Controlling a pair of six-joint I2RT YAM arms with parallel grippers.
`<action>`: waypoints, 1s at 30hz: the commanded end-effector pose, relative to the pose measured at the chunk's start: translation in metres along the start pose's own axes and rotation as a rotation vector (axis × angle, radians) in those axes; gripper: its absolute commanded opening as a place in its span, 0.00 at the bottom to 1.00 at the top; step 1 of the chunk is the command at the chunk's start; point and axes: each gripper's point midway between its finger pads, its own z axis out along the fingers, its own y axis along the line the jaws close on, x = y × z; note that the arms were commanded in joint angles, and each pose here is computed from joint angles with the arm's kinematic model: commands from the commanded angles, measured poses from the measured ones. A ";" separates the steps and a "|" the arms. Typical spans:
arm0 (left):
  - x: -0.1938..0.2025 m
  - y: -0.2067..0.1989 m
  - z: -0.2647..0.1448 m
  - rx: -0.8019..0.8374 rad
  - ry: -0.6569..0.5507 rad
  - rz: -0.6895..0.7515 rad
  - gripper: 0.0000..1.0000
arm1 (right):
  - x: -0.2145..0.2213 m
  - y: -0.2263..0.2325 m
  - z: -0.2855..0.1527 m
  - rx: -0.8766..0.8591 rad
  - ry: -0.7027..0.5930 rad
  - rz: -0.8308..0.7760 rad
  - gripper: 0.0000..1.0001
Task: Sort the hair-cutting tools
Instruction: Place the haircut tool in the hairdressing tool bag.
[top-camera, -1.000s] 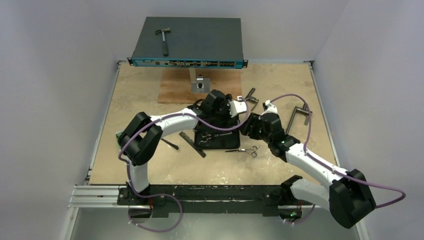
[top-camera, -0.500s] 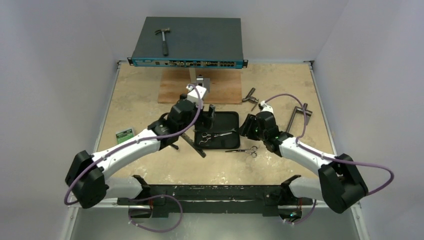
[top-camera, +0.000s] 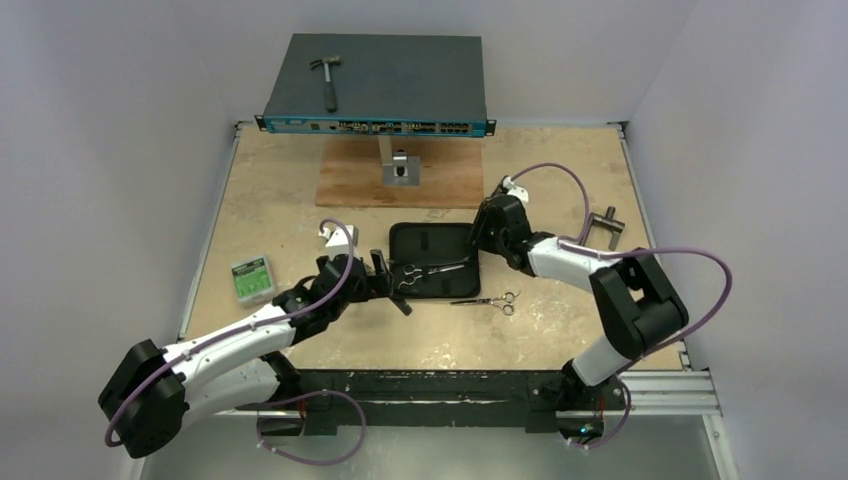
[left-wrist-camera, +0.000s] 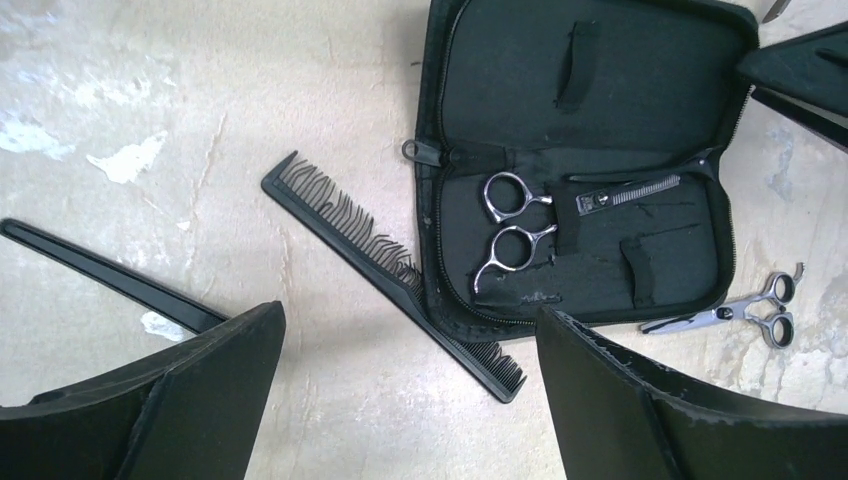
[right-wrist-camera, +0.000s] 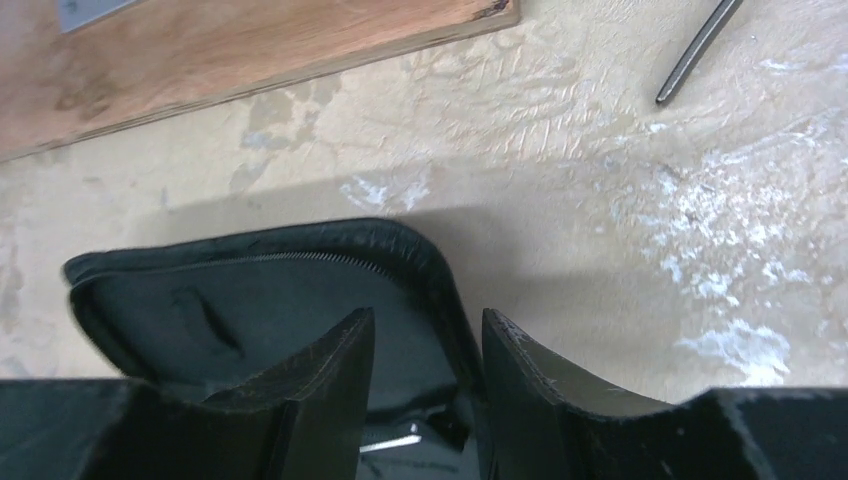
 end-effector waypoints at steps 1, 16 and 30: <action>0.004 -0.014 0.008 0.055 -0.003 -0.101 0.94 | -0.014 0.000 0.021 0.043 -0.039 0.002 0.42; 0.023 -0.024 0.019 0.113 0.064 -0.043 0.87 | 0.070 -0.033 -0.007 0.058 0.109 -0.016 0.31; 0.035 -0.024 0.024 0.102 0.111 -0.059 0.86 | 0.087 -0.024 -0.055 0.009 0.111 -0.002 0.33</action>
